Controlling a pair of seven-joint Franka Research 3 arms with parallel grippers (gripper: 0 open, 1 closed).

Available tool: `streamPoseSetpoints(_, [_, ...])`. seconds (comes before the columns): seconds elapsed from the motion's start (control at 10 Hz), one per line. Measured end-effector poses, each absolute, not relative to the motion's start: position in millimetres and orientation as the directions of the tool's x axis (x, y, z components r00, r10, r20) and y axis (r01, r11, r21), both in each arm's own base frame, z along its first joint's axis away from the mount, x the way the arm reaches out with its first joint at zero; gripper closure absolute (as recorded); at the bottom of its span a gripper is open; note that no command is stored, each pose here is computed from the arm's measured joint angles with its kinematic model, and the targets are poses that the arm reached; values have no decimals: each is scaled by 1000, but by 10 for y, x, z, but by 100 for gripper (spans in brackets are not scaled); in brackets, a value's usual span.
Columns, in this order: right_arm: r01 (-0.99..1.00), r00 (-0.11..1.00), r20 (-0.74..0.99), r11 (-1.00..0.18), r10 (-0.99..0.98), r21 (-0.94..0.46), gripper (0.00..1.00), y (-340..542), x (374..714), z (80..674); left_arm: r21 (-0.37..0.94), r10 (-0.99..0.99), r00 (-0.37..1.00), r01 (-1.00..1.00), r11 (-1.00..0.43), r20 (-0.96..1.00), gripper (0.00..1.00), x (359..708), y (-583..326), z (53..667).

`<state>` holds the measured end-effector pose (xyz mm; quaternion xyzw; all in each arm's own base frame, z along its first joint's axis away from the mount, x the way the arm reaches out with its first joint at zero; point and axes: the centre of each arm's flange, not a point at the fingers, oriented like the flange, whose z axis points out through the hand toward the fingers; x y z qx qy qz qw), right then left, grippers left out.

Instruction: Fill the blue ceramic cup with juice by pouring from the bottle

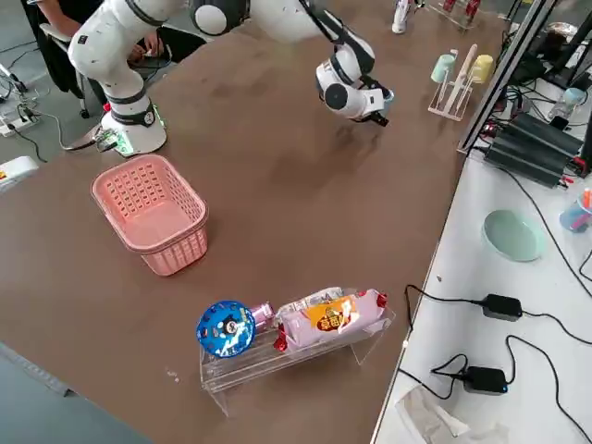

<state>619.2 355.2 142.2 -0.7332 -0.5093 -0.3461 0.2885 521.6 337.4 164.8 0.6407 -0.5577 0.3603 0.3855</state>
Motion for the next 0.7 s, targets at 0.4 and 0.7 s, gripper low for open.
streamPoseSetpoints(0.4, [949,224,811,-312,541,-54,0,3649,6247,1411,57,-365,88,-994,-96,927,0,5330,3168,1534])
streamPoseSetpoints(0.7, [953,219,808,-298,546,-57,0,3731,6190,1317,81,-339,109,-992,-97,935,0,5266,3063,1423])
